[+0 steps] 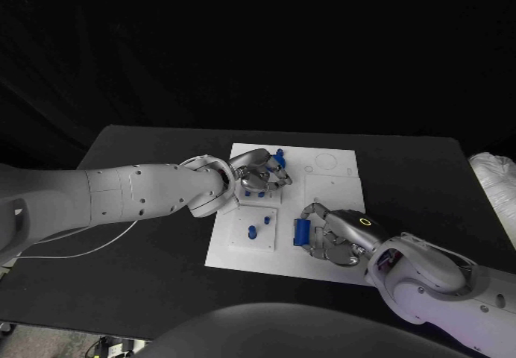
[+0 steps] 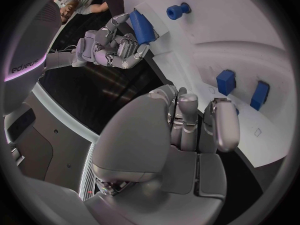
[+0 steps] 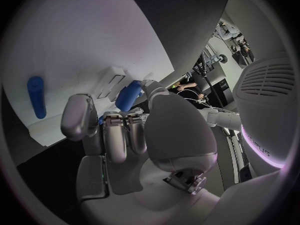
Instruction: Assemble the parts on the task board
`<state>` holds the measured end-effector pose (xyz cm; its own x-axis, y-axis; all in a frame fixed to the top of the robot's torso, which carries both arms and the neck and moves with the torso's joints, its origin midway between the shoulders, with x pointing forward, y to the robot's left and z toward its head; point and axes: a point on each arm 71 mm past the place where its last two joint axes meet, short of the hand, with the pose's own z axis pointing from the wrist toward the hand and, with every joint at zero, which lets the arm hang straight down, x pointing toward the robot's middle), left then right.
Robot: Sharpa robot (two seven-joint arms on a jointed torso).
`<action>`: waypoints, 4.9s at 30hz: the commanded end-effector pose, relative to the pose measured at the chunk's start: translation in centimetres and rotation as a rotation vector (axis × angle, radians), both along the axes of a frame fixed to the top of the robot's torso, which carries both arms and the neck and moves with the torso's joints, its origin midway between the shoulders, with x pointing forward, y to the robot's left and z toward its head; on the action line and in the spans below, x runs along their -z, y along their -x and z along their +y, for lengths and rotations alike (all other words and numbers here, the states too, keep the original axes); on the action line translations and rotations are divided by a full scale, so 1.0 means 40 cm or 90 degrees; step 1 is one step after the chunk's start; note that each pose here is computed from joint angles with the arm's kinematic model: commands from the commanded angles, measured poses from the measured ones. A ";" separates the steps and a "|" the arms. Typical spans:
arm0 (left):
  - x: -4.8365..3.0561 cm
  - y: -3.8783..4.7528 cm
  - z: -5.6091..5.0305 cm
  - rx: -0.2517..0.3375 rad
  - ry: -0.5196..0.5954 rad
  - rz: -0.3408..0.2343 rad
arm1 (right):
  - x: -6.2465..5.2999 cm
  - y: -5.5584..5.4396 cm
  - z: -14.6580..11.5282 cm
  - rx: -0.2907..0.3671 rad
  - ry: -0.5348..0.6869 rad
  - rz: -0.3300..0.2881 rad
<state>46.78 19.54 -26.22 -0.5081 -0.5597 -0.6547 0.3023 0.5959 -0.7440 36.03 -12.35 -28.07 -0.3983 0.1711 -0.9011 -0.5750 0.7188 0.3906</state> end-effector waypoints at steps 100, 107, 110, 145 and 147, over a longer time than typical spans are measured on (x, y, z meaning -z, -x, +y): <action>0.016 0.008 -0.007 0.013 -0.006 0.033 | 0.006 0.002 -0.006 0.024 -0.026 -0.015; 0.016 0.008 -0.007 0.014 -0.007 0.034 | 0.004 0.001 -0.006 0.025 -0.043 -0.013; 0.017 0.009 -0.008 0.014 -0.007 0.034 | 0.004 0.001 -0.006 0.025 -0.046 -0.011; 0.018 0.010 -0.008 0.015 -0.006 0.035 | -0.003 0.011 -0.005 0.035 -0.045 -0.031; 0.019 0.011 -0.009 0.015 -0.006 0.036 | -0.001 0.011 -0.004 0.035 -0.040 -0.028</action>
